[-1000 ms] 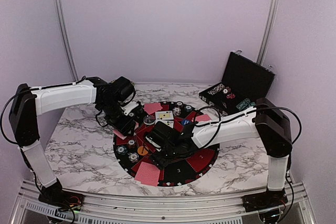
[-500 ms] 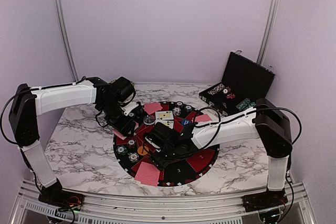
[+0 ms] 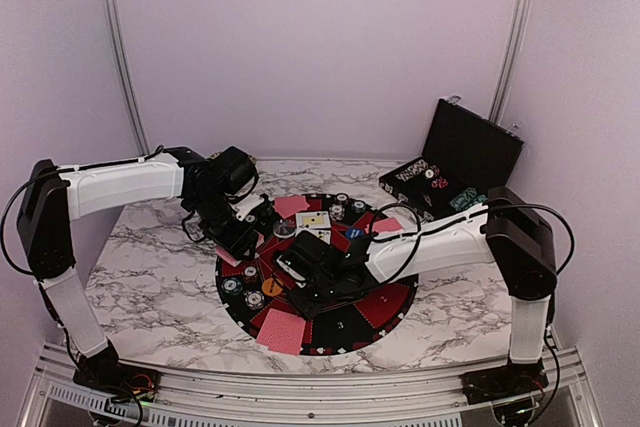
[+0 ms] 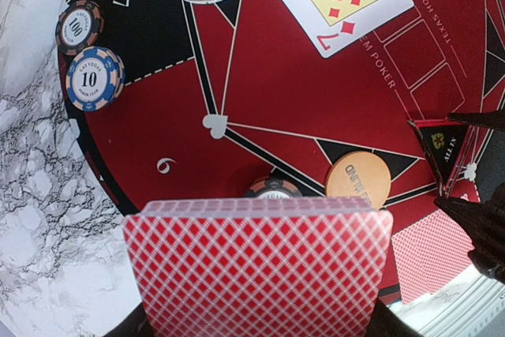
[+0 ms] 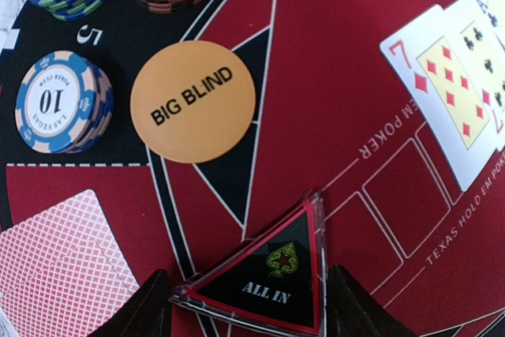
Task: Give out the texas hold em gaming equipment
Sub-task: Move the all-in button to the small blind area.
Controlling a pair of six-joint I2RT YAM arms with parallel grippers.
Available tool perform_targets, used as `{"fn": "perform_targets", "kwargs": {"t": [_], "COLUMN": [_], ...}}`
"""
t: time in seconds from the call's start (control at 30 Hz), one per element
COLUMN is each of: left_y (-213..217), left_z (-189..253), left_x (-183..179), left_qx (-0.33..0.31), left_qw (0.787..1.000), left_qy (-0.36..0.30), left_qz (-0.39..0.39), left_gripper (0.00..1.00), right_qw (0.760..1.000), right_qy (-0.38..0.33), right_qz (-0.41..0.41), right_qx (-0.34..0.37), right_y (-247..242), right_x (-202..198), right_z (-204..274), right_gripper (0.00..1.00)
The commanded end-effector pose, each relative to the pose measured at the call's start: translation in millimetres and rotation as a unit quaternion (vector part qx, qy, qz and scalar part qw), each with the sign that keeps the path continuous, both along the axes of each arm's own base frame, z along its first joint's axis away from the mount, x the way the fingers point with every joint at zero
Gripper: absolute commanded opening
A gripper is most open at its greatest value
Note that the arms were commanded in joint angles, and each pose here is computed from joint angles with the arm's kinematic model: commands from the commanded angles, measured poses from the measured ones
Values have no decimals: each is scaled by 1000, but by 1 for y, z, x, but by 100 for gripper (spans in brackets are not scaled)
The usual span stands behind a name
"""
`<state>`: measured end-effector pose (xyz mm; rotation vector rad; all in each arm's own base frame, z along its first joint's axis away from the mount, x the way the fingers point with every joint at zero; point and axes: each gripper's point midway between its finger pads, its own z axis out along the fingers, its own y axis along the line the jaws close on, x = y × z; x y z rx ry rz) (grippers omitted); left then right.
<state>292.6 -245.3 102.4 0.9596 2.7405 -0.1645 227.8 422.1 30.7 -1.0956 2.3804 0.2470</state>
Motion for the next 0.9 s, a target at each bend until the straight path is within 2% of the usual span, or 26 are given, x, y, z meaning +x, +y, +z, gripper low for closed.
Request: {"fn": "perform_targets", "kwargs": {"t": [0.0,0.87], "left_y": [4,6], "left_z": [9,9], "left_x": [-3,-1], "left_qx": [-7,-7], "left_qw": [1000,1000], "left_qy": [-3,-4], "left_qz": [3,3], "left_gripper": [24,24], "right_qw": [1000,997], "right_qy": [-2,-31], "right_qz": [-18,-66], "right_qx": [3,7], "right_y": [-9,-22], "right_x": [9,41], "right_z": [12,41], "right_gripper": [57,56]}}
